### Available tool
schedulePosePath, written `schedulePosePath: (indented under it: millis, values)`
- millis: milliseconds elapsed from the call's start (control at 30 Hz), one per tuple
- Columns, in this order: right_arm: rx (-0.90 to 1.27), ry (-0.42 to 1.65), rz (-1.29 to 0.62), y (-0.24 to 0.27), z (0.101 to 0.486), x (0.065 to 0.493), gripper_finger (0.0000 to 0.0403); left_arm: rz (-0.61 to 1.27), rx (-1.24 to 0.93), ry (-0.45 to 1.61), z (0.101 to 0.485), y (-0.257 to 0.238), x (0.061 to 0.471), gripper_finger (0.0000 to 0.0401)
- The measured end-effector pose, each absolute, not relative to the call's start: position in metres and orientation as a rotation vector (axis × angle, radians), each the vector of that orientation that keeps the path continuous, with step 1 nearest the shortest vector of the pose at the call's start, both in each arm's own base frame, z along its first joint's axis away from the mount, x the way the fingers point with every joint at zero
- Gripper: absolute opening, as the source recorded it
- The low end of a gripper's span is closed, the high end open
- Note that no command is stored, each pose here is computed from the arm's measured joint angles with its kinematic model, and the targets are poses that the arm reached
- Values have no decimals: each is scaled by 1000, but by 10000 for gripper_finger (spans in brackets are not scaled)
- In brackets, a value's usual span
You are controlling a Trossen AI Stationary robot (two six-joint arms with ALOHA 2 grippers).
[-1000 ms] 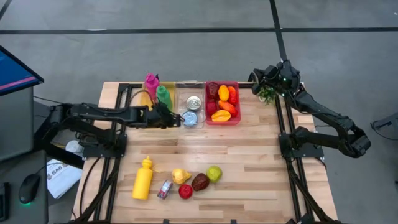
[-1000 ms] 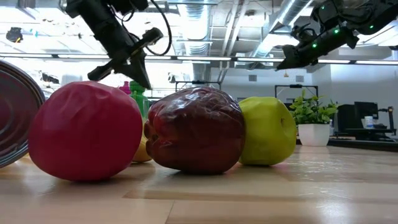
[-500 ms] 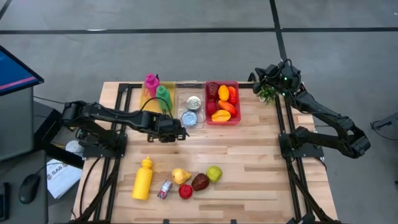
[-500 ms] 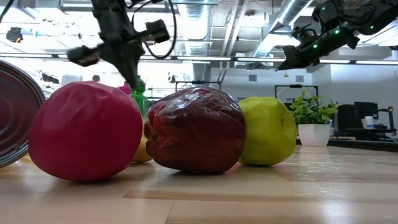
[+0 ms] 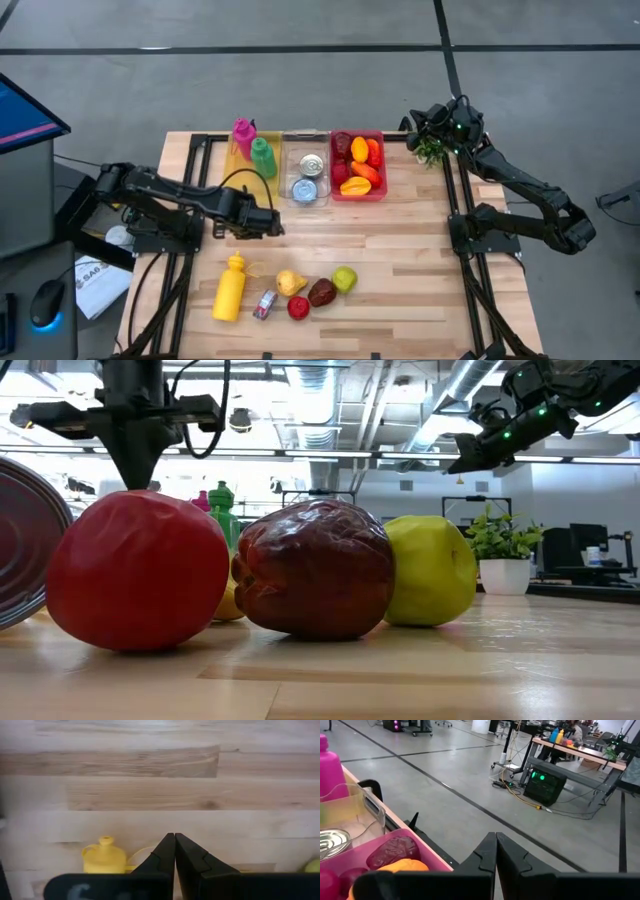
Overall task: Pick & Place Food Item
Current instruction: Put the yellow tumbler into the yellow bin
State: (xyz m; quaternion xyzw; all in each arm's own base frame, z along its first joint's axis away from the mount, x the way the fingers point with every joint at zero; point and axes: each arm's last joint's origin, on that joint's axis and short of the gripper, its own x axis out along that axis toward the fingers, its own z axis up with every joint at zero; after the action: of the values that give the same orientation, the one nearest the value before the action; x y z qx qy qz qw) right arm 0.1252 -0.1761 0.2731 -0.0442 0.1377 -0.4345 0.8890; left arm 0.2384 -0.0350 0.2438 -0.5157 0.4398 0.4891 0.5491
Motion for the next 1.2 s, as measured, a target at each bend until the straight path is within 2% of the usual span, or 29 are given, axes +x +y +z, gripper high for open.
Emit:
schedulePosePath:
  millis: [467,1000,1200]
  values:
    - [-91,288,-902,-176,273,125,3,1204,-1125,1045,235,-39,231,0]
    - [-93,284,-903,-176,273,125,3,1200,-1124,1046,225,-38,229,0]
    - [-94,282,-903,-176,273,125,3,1200,-1126,1047,225,-38,229,20]
